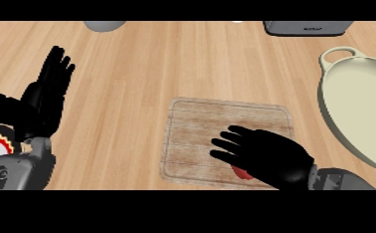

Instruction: Pick the bell pepper from the cutting board and place it in the pot

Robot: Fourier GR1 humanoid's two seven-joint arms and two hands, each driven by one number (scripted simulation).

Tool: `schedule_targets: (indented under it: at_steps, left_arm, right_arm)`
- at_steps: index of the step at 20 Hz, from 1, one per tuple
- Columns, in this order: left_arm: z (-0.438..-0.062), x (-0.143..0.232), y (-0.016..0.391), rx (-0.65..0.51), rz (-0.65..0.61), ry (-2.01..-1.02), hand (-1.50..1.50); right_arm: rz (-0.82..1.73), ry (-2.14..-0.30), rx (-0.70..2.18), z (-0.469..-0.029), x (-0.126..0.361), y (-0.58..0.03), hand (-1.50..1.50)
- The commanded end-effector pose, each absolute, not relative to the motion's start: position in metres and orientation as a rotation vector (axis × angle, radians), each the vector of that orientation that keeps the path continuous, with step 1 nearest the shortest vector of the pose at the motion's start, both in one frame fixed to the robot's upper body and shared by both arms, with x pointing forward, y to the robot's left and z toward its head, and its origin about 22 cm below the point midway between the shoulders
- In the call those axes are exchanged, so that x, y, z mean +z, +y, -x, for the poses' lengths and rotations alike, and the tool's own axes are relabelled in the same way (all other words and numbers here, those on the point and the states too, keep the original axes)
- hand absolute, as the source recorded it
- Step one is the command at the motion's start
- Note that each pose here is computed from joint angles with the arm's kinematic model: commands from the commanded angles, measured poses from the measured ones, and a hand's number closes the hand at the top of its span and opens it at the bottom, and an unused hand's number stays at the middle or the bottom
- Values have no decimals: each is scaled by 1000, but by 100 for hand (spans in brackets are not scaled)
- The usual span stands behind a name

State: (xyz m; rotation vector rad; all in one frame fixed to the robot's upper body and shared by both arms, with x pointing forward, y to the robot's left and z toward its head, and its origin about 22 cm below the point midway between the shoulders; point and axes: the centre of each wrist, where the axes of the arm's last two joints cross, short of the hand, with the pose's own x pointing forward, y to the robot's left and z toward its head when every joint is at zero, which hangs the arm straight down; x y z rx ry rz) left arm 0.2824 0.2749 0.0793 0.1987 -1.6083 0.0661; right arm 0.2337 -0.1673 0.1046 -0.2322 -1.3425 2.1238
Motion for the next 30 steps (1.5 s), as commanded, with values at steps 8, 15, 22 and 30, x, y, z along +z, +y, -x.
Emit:
schedule_targets:
  at_steps: [8, 15, 22, 30]
  left_arm:
    - [-290, 85, 271, 67, -208, -1608, 0]
    - [-272, 77, 277, 74, -193, -1611, 0]
    - [-280, 78, 282, 74, -208, -1616, 0]
    - [-284, 103, 288, 49, -201, -1599, 0]
  right_arm:
    - [261, -1331, 2147, -239, 77, -167, -150]
    - [309, -1295, 2121, -262, 57, -167, -150]
    - [264, -1381, 2298, -248, 42, -151, 150]
    - [234, -1369, 2284, -248, 34, -157, 150]
